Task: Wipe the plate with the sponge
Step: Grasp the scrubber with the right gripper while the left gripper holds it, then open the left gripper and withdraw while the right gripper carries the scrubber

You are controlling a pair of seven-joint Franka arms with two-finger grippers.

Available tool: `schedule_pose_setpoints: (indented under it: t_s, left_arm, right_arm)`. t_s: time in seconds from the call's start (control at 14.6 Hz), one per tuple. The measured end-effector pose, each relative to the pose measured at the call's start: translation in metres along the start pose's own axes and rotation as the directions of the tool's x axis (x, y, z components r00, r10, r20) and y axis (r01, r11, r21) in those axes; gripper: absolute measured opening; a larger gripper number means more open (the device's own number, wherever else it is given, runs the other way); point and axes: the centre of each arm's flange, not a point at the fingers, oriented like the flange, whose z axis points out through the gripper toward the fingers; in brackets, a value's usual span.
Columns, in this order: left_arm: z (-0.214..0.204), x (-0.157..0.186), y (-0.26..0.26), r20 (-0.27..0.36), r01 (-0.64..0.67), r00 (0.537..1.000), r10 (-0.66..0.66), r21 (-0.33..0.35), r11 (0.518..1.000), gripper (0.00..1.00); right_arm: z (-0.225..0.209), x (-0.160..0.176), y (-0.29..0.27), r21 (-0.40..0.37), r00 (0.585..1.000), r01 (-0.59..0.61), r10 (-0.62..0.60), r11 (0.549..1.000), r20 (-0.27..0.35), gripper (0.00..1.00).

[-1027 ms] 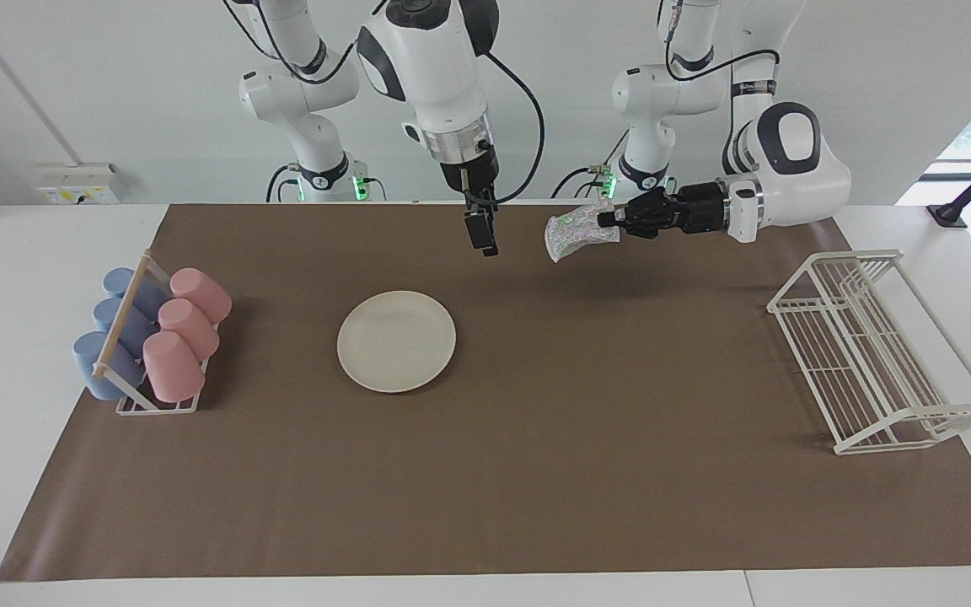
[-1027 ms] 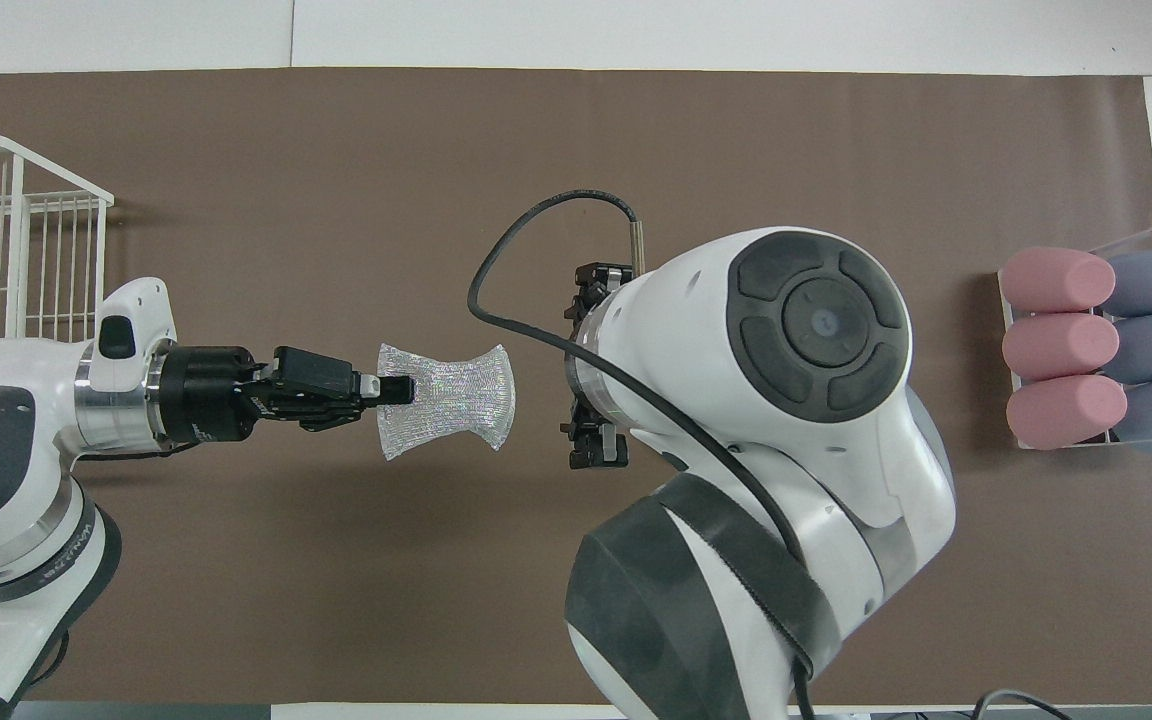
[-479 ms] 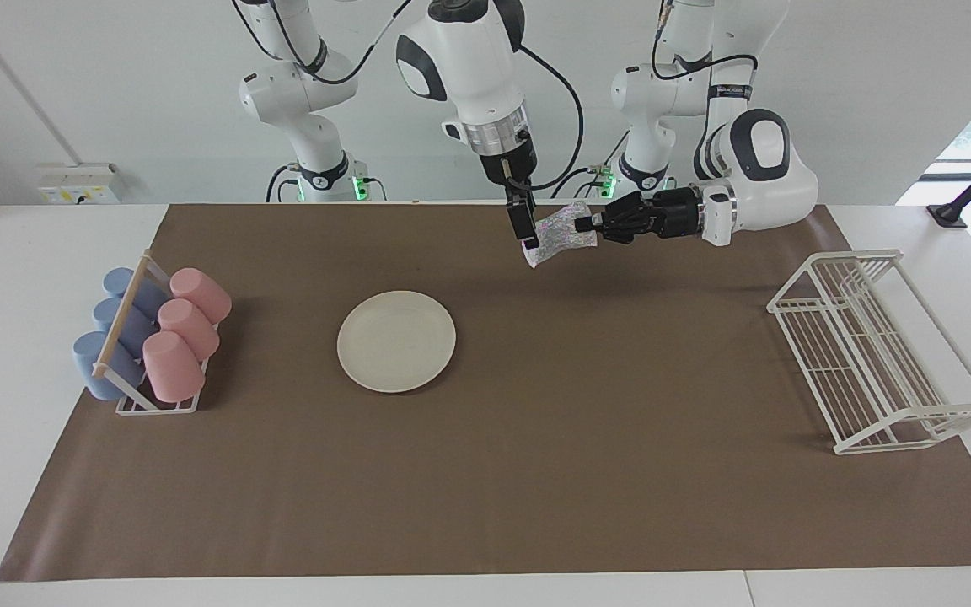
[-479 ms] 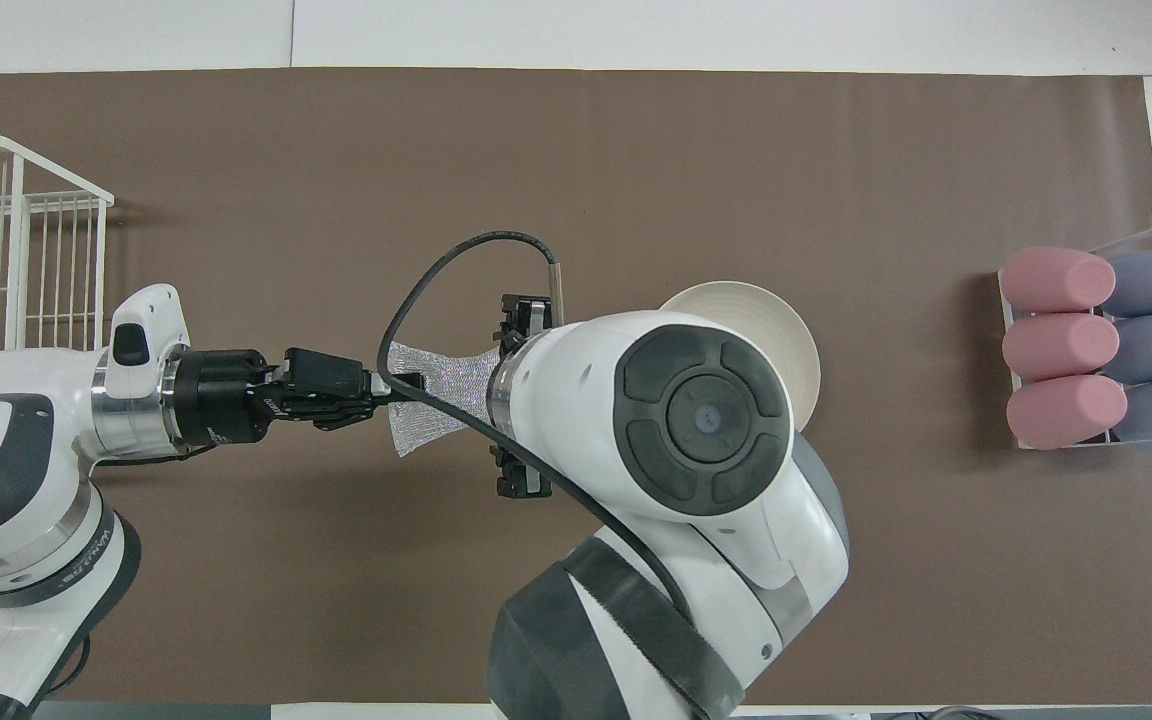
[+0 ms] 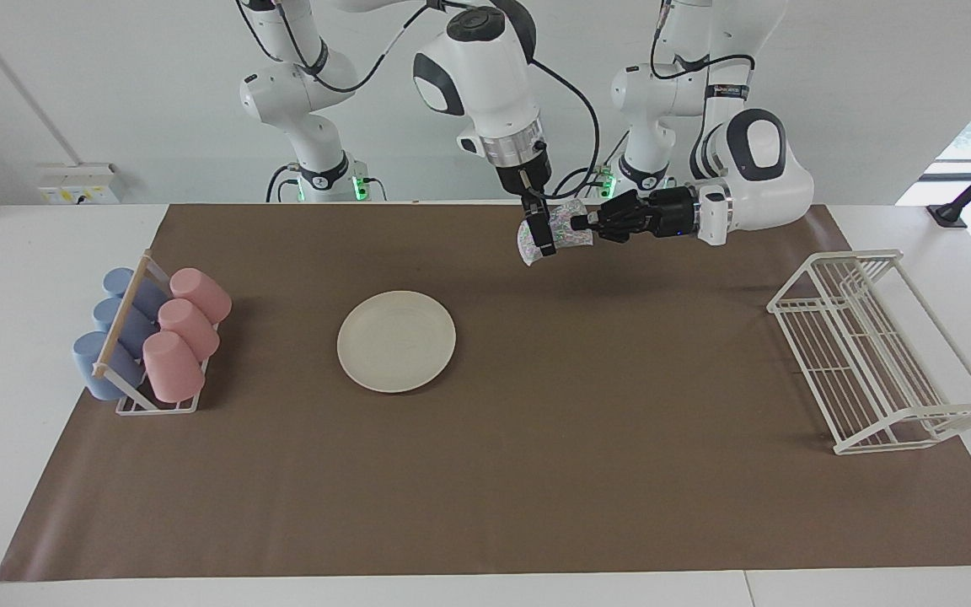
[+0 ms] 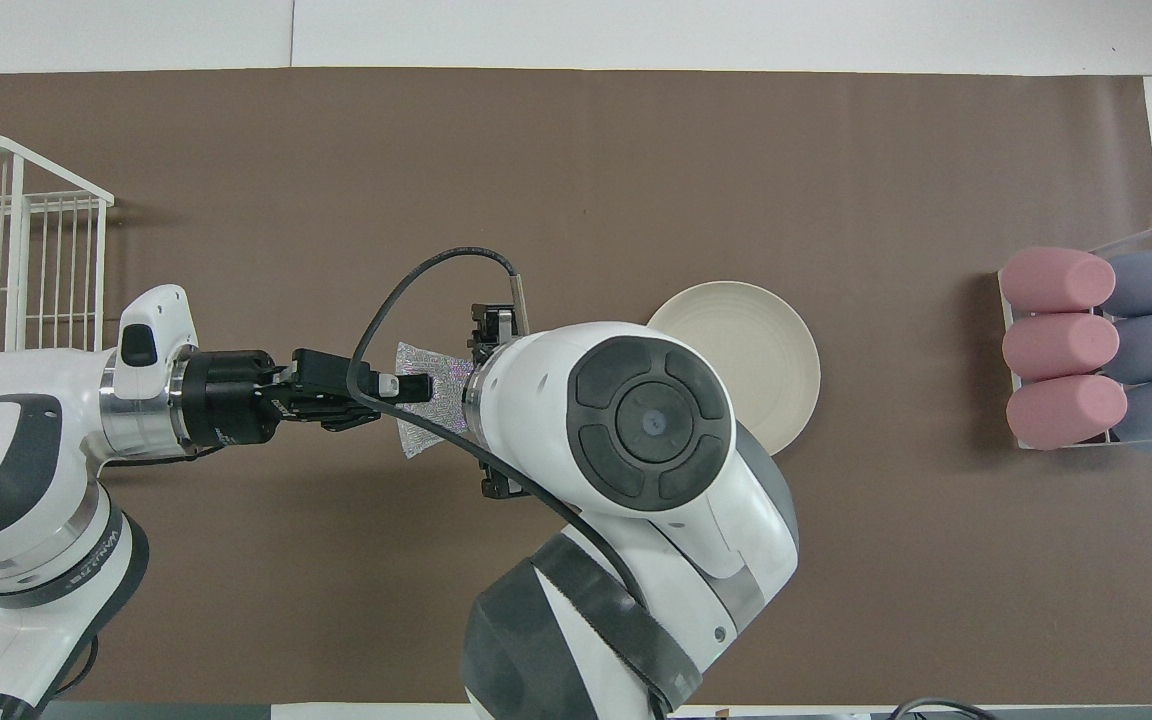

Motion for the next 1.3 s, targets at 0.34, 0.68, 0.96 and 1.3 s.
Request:
schedule_pose_setpoints:
  t_s: [0.34, 0.68, 0.96, 1.3]
  left_arm:
    - [0.0, -0.001, -0.003, 0.001, 0.006, 1.0, -0.006, 0.001, 1.0, 0.04]
    - [0.001, -0.002, -0.004, 0.003, 0.005, 1.0, -0.005, 0.002, 1.0, 0.04]
    - [0.001, -0.003, -0.003, 0.003, 0.004, 1.0, -0.004, 0.002, 1.0, 0.45]
    - [0.001, -0.003, -0.007, 0.01, 0.0, 1.0, 0.0, 0.036, 0.999, 1.0]
  right_arm:
    - [0.0, 0.0, 0.0, 0.0, 1.0, 0.021, -0.021, 1.0, 0.0, 0.35]
    - [0.0, 0.0, 0.0, 0.0, 1.0, 0.022, -0.022, 1.0, 0.0, 0.13]
    - [0.0, 0.001, 0.0, -0.001, 1.0, 0.022, -0.022, 1.0, -0.001, 0.1]
    - [0.015, 0.088, -0.04, -0.014, 0.988, 0.142, -0.143, 0.99, -0.057, 0.1]
